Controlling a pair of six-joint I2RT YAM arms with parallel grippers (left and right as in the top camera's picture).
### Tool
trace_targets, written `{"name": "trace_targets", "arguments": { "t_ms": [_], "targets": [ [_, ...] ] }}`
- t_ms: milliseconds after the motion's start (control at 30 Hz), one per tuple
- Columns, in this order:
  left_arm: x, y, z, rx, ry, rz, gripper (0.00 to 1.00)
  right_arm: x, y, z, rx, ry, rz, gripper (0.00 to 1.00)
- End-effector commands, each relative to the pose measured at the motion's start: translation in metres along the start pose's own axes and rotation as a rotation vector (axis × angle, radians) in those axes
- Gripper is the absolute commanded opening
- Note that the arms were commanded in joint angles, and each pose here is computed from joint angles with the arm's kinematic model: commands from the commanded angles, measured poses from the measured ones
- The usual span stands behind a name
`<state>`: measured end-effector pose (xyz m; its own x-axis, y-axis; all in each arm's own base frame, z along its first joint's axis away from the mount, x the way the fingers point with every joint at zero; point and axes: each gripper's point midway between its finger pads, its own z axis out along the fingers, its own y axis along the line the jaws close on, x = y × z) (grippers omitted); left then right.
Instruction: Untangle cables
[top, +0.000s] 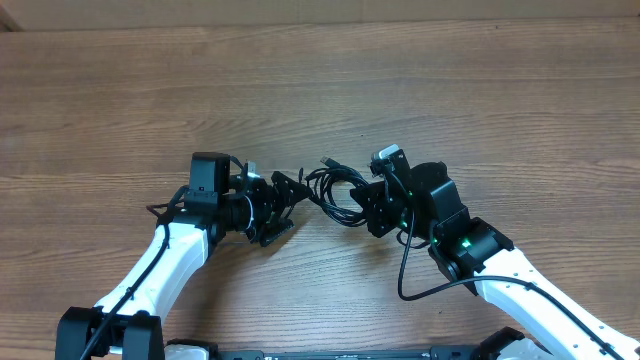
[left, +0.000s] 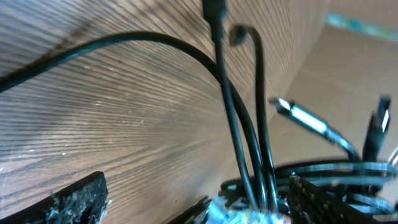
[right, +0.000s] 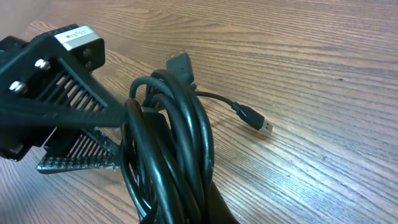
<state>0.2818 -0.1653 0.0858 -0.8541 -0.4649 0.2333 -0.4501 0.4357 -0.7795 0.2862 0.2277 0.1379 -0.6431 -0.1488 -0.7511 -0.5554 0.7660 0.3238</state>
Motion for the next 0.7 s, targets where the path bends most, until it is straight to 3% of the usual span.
{"name": "trace_targets", "arguments": {
  "t_ms": [0,333,433,567,600,667],
  "targets": [
    [-0.01,0.001,-0.002,-0.03,-0.078,-0.106,0.92,0.001,0.007,0.0,-0.026,0.001,-0.035,0.04],
    [-0.005,-0.011,0.015,-0.036,-0.127,-0.119,0.8,0.006,0.02,0.002,-0.055,0.017,-0.053,0.04],
    [-0.006,-0.01,0.016,-0.049,-0.143,-0.117,0.56,0.01,0.019,0.002,-0.051,0.031,-0.049,0.04],
    [-0.006,-0.01,0.016,-0.049,-0.143,-0.106,0.11,0.016,0.018,0.002,-0.046,0.056,-0.039,0.04],
    [-0.006,-0.01,0.016,-0.049,-0.143,-0.104,0.04,0.018,0.017,0.002,-0.044,0.067,-0.035,0.04],
    [-0.006,-0.01,0.016,-0.048,-0.139,-0.104,0.04,0.022,0.016,0.002,-0.038,0.082,-0.008,0.04]
  ]
}}
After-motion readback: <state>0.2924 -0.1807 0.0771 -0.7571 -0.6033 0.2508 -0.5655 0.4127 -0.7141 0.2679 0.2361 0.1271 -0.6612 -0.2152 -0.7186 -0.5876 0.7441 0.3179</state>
